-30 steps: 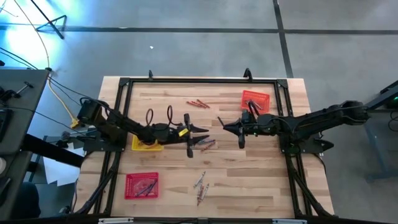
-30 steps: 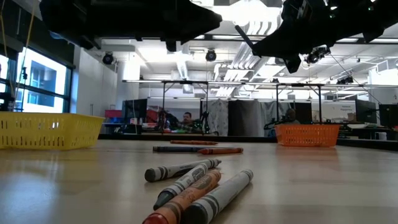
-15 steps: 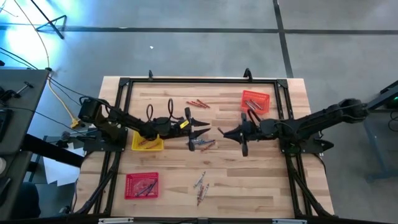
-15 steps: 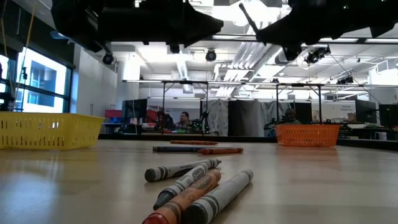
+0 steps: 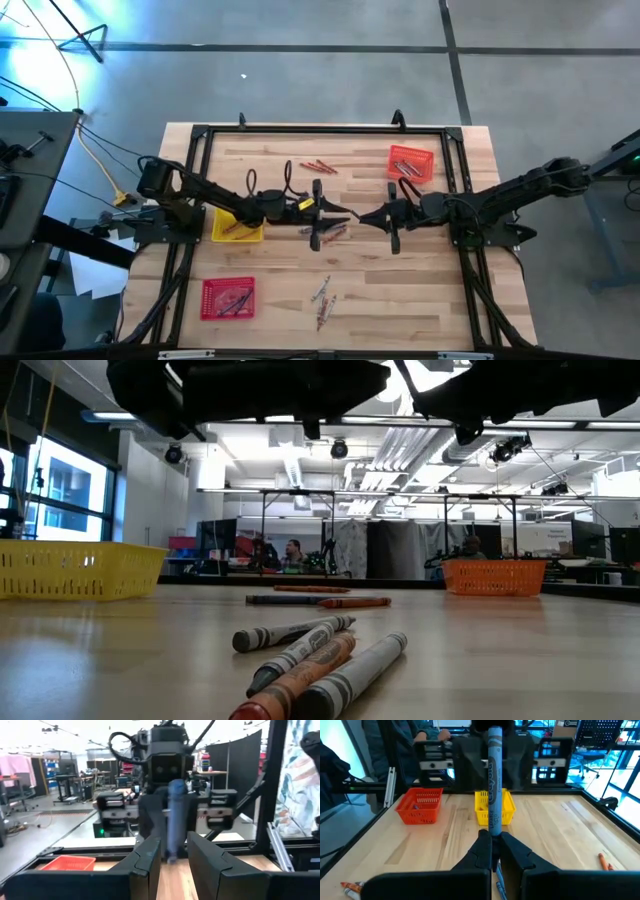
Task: Sort crayons
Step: Put the blue crayon into the red bin
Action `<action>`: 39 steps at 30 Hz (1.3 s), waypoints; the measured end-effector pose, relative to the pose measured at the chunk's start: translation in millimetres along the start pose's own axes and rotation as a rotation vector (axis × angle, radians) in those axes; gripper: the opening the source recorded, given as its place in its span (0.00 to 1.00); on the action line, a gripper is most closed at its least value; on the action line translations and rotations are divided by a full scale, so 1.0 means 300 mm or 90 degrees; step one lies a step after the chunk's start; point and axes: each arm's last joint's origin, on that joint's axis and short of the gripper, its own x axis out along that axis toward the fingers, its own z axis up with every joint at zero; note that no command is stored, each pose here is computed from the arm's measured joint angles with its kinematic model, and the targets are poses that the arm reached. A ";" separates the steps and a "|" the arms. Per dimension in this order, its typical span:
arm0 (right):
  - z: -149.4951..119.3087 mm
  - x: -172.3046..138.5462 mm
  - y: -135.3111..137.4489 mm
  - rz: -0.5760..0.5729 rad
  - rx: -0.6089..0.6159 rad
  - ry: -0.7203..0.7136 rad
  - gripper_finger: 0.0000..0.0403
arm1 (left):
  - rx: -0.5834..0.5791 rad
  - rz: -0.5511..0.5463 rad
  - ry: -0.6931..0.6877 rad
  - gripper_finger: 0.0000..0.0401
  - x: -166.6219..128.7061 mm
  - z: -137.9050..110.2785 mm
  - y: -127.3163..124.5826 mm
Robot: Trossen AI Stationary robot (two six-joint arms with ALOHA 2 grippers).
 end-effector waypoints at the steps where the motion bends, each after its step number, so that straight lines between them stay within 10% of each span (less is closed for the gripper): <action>1: 0.001 0.000 0.000 0.000 0.000 -0.001 0.01 | 0.000 0.000 -0.001 0.21 0.000 0.000 0.000; 39: 0.021 -0.001 0.001 0.005 0.008 -0.040 0.01 | -0.035 -0.007 -0.019 0.42 0.052 0.059 -0.003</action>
